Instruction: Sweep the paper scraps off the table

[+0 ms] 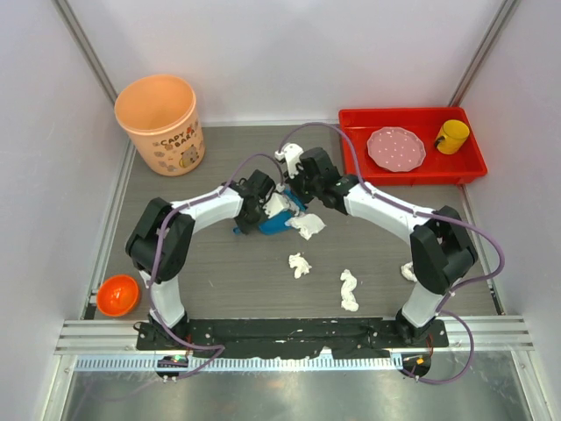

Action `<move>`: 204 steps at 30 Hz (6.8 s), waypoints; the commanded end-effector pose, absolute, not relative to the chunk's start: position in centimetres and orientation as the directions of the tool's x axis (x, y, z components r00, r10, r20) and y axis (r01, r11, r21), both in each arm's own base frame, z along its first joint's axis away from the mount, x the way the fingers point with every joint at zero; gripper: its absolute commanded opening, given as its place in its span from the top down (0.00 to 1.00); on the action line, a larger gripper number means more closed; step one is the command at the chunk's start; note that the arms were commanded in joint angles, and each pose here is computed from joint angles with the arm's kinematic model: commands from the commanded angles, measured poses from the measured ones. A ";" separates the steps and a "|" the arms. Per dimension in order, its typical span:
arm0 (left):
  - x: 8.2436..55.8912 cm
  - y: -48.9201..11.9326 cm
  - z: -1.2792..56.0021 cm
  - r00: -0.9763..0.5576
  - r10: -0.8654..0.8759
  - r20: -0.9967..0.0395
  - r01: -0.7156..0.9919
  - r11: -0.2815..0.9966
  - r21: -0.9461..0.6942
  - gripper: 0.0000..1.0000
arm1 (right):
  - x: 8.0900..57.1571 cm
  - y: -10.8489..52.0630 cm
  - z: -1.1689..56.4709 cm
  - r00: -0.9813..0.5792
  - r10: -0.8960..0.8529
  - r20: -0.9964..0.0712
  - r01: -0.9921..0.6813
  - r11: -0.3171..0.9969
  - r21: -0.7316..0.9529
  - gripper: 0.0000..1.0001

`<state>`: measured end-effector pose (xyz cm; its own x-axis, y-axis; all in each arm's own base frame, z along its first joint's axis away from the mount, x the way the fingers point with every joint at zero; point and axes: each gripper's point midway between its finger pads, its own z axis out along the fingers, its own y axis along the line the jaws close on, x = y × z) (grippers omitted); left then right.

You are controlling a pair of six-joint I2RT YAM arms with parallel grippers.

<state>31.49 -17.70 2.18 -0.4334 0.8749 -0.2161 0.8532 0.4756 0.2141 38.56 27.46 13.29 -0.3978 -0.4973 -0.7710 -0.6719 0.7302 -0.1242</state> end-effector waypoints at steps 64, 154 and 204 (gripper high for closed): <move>26.7 -17.9 4.9 -0.472 0.784 -0.402 0.869 0.491 -0.062 1.00 | 28.6 29.2 23.1 -0.580 0.048 -0.814 -0.350 0.887 0.302 0.99; 46.8 15.2 42.2 -0.749 0.637 -0.181 -0.355 -0.156 0.922 1.00 | 24.5 25.3 30.5 -0.432 0.100 -0.897 -0.479 0.816 0.322 0.99; 28.5 -1.5 20.1 -0.739 0.465 -0.487 0.486 0.869 0.092 1.00 | 5.6 15.3 14.8 0.021 -0.922 -0.386 -0.974 -0.106 0.200 0.99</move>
